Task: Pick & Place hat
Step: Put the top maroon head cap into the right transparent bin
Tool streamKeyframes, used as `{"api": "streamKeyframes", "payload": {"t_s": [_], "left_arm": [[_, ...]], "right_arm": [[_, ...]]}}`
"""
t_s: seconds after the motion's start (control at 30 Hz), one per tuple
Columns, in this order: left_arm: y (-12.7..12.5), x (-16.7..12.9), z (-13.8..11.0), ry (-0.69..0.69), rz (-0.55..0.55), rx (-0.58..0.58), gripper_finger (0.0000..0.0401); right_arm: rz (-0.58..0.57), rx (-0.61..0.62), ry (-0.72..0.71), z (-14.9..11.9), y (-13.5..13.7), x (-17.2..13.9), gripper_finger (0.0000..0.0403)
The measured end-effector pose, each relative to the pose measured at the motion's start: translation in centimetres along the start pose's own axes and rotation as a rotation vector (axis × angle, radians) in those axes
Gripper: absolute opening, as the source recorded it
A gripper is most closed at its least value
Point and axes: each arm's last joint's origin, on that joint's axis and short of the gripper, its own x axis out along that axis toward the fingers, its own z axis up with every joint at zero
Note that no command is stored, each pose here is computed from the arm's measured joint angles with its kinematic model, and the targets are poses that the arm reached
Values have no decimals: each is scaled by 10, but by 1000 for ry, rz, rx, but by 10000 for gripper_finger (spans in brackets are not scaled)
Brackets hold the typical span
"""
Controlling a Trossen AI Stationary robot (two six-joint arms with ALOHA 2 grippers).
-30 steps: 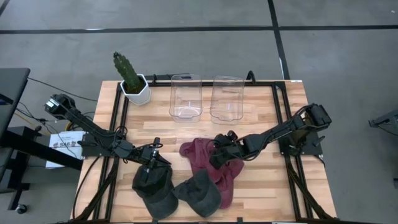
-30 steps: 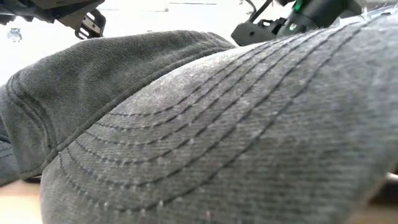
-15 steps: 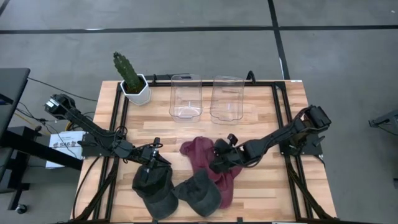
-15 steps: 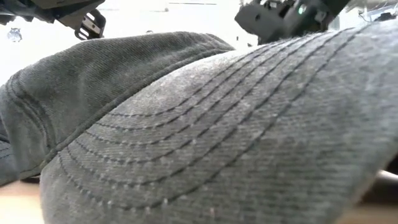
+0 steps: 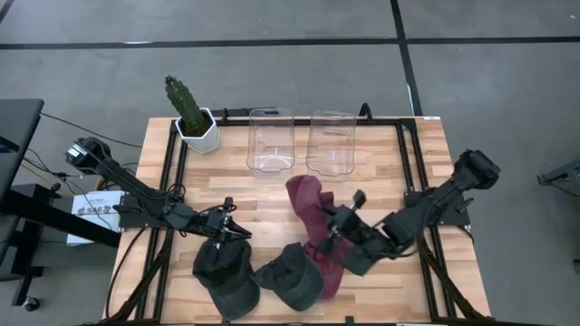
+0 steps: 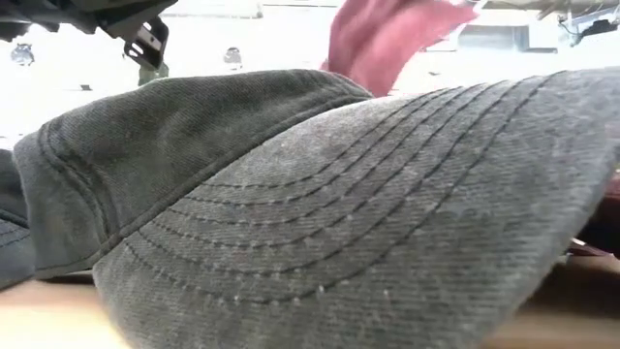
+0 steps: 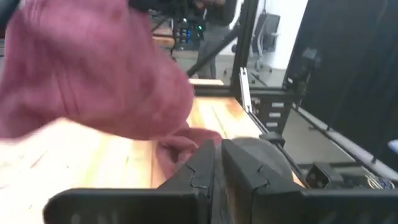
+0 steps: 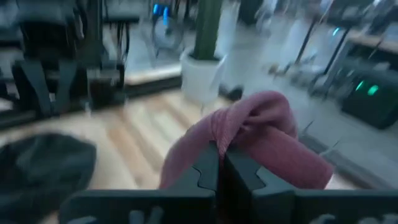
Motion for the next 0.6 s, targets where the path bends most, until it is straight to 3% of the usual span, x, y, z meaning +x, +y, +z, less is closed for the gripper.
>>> {"api": "streamKeyframes", "payload": {"t_s": [0.33,0.6], "left_arm": [[13,29,-10,-151,13,-183,26],[24,50,-22,-232,-182,-287,38]], "right_arm": [[-61,-66,-169,30,1,-32,0],[-23,-91,-237,55,6,-47,0]]}}
